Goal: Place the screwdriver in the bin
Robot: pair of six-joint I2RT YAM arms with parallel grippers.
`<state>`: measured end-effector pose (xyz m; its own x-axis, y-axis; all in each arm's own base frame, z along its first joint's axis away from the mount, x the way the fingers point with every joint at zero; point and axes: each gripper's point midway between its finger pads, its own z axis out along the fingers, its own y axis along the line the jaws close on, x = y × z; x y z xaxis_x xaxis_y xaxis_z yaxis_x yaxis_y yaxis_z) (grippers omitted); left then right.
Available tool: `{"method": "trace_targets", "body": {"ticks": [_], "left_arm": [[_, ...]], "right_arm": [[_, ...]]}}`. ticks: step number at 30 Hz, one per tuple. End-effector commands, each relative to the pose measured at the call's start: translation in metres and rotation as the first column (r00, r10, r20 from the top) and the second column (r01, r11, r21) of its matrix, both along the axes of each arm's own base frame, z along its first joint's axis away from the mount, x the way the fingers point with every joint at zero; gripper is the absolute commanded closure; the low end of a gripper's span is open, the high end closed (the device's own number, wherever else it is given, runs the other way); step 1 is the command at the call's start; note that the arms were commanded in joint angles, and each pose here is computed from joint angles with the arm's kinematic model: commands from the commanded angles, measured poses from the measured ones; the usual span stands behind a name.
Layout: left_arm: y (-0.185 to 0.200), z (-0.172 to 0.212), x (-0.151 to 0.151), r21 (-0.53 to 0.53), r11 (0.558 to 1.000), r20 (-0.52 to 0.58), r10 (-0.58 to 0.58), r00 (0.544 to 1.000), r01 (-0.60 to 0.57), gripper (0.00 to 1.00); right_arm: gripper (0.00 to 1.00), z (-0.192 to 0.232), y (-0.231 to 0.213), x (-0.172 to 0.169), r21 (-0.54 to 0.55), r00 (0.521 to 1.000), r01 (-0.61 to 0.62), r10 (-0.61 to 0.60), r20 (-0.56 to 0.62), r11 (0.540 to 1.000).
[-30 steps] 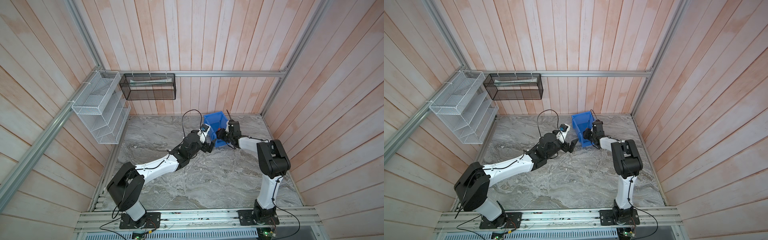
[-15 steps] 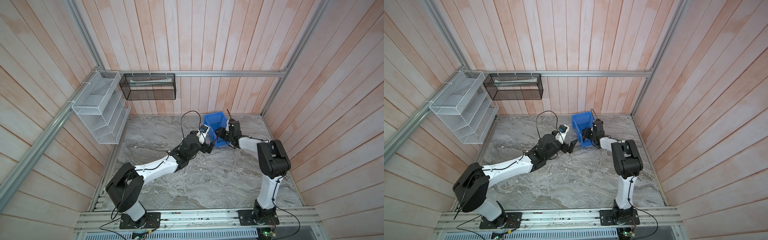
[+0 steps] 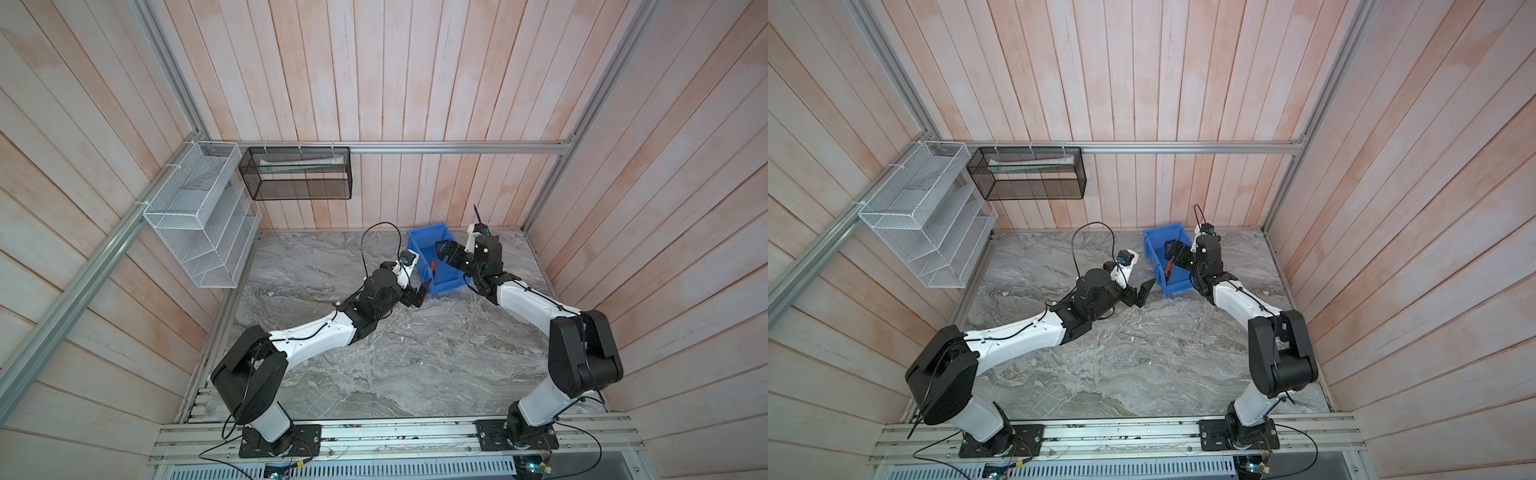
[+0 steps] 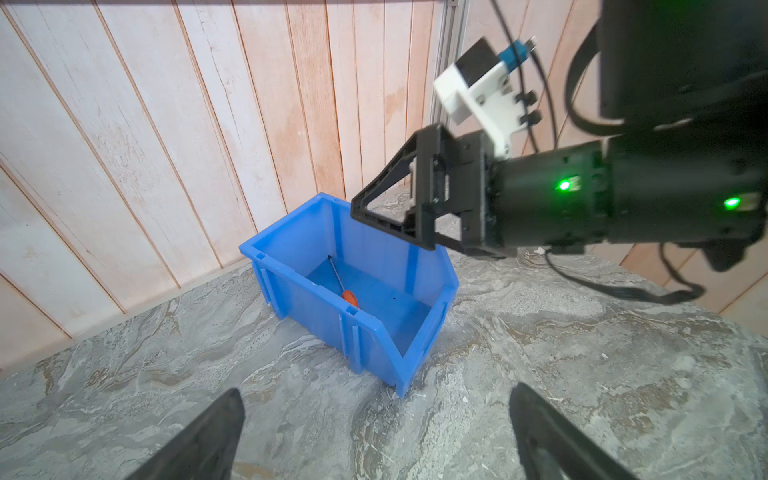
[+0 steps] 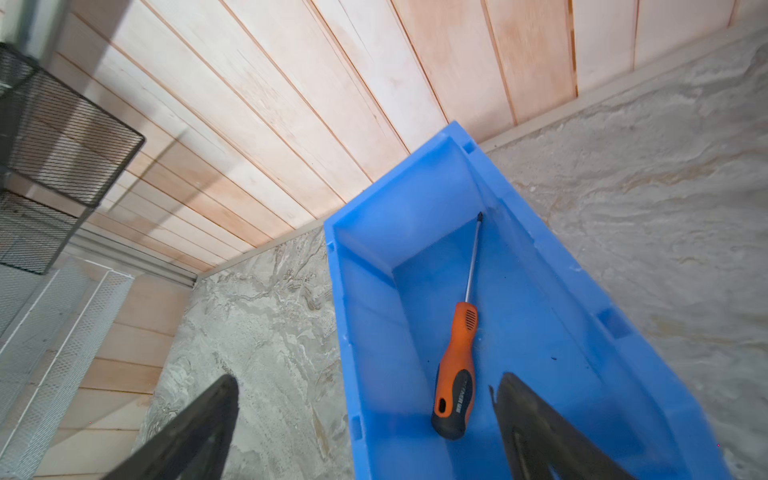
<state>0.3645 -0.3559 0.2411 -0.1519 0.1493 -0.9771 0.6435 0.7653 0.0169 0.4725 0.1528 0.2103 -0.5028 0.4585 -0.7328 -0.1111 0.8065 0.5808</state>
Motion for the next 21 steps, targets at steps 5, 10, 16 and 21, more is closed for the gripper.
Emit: {"method": "trace_targets", "body": {"ticks": [5, 10, 16, 21], "left_arm": [[0.012, 0.017, -0.001, -0.046, 0.999, 0.031, 0.026, 0.999, -0.024, 0.0], [0.019, 0.017, -0.002, -0.066, 0.997, 0.034, 0.038, 0.999, -0.036, 0.0], [0.043, 0.02, 0.0, -0.14, 0.986, 0.016, 0.088, 0.996, -0.085, 0.0], [0.076, 0.025, 0.012, -0.125, 0.979, -0.019, 0.16, 0.987, -0.161, 0.0]], "right_arm": [[0.02, 0.034, -0.063, -0.031, -0.12, 0.952, 0.267, -0.243, 0.184, 0.956], [0.02, 0.037, -0.138, -0.077, -0.134, 0.77, 0.601, -0.525, 0.362, 0.788], [0.02, -0.006, -0.189, -0.107, -0.35, 0.644, 0.765, -0.653, 0.397, 0.541], [0.02, -0.025, -0.194, -0.116, -0.414, 0.634, 0.773, -0.621, 0.461, 0.481]]}}
